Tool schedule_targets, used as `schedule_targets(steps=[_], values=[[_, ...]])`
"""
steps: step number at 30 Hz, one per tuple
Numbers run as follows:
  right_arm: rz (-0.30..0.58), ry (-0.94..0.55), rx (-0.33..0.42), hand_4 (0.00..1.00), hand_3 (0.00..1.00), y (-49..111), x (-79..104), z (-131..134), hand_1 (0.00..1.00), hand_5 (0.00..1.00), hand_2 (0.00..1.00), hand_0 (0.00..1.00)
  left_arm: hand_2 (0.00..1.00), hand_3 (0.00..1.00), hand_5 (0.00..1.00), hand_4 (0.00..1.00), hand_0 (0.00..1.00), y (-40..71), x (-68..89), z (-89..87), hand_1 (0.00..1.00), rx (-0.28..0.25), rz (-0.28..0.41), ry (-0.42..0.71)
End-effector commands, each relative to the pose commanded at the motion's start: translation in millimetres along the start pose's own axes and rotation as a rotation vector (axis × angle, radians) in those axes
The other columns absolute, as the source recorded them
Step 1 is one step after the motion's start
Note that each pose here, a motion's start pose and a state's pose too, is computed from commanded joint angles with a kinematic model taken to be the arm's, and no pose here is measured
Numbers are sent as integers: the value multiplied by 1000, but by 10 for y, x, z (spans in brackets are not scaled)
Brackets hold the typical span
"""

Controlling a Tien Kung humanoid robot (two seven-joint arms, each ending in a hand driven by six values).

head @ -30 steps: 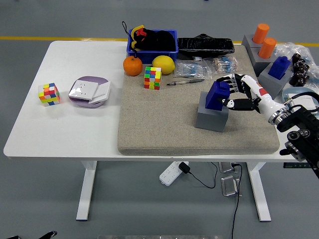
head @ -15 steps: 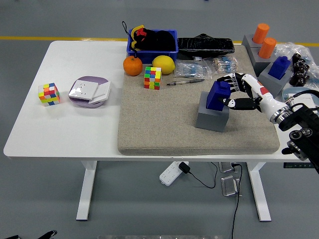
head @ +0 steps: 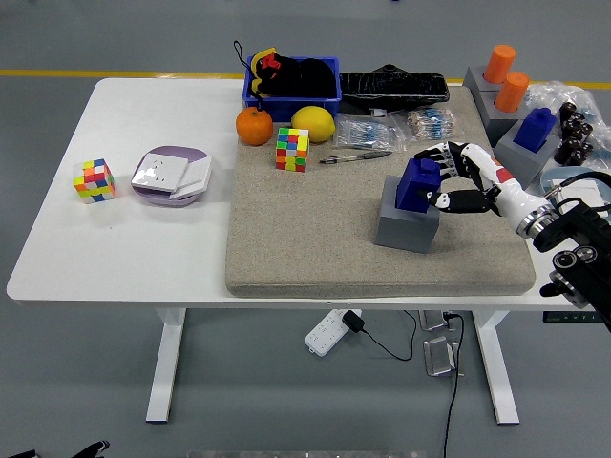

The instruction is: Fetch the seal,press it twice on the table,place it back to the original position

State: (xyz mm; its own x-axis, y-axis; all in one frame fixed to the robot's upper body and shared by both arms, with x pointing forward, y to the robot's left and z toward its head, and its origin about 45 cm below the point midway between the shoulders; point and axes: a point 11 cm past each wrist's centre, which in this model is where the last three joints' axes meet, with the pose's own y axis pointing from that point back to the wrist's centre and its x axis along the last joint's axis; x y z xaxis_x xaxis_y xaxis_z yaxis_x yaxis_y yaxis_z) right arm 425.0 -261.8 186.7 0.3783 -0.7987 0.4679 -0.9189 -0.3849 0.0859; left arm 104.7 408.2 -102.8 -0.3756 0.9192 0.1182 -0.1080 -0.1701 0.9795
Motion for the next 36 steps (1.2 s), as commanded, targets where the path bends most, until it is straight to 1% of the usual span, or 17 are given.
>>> schedule_targets(steps=[13,14,20,21,26,27,32,33,36], values=[[-13,-13,-7,582,379,-8,-97,37,388,2,375,542,768,803,425,691,814,-3,-3,-22,789,5,-1,-1],[-12,-14,-6,634,456,-9,-96,38,426,2,430,580,768,803,425,692,814,-3,-6,-20,789,5,-1,-1],[-15,-16,-5,634,456,-12,-92,37,426,2,430,580,768,803,425,692,814,-1,-10,1,789,0,-2,-1],[-15,-17,-5,820,558,-12,-92,37,512,2,513,630,769,803,424,692,814,0,-10,2,789,0,-2,-1],[-24,-21,-7,820,558,-15,-110,38,512,2,513,630,769,803,424,692,814,-1,-12,-5,789,2,-3,-1],[-26,-21,-8,908,680,-15,-111,40,620,2,626,712,768,803,424,692,814,-1,-11,-6,790,2,-3,-1],[-34,-21,-11,908,680,-11,-125,48,620,2,626,712,768,803,424,692,814,-2,-9,-7,790,1,-2,-1],[-34,-18,-10,968,756,-13,-125,45,724,2,718,774,768,802,424,693,814,-1,-11,-4,789,1,-3,0],[-33,-13,-8,968,756,-18,-121,36,724,2,718,774,768,802,424,693,814,-1,-16,1,789,0,-4,-2]])
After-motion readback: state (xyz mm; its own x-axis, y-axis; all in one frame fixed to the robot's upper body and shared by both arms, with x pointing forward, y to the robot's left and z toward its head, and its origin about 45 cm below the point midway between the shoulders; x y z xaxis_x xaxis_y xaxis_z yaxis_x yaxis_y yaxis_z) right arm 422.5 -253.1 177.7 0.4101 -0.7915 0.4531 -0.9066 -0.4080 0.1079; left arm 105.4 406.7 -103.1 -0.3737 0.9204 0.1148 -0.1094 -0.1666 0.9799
